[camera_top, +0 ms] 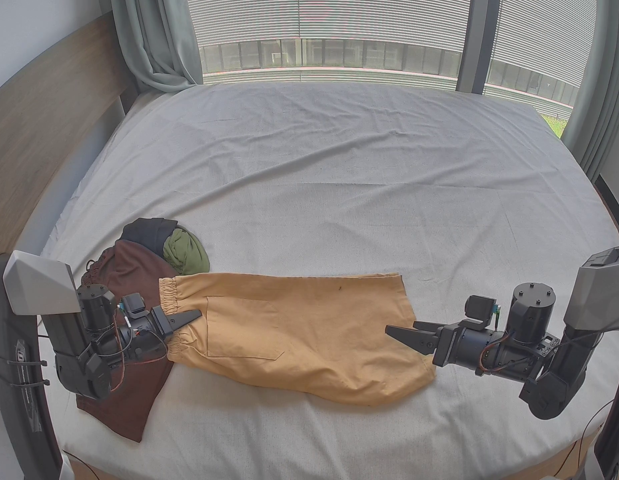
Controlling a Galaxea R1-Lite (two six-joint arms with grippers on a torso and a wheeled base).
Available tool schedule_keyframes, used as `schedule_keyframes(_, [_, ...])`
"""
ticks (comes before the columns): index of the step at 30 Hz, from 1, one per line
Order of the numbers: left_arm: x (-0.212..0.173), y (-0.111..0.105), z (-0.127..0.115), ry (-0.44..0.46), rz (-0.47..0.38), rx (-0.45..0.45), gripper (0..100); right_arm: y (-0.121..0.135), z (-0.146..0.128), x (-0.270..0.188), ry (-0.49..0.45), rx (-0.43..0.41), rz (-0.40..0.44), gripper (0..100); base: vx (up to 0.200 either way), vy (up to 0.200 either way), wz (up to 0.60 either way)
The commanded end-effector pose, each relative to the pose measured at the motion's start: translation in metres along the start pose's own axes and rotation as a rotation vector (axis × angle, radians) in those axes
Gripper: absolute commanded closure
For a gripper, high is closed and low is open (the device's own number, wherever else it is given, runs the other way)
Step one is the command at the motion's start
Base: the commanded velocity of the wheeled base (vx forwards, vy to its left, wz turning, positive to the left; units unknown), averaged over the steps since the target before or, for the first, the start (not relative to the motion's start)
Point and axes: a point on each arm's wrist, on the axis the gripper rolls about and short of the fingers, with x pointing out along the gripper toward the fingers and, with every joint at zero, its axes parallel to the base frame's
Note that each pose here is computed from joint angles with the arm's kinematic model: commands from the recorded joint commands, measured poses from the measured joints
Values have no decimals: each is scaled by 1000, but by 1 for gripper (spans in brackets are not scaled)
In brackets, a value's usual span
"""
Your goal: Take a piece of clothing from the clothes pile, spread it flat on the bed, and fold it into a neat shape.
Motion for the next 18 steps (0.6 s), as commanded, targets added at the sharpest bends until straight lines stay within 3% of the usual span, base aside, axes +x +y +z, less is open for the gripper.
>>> schedule_keyframes(1, [-5,4,5,-14,4,-8,100,-1,-2,1,8,-4,-3,0,0,0,0])
schedule_keyframes(11, [-4,-17,10,-16,-45,2,100,-3,-3,2,10,-15,-5,0,0,0,0])
schedule_keyframes(18, [15,-34,0,27,-93,39,100,-3,-1,1,4,-15,-6,0,0,0,0])
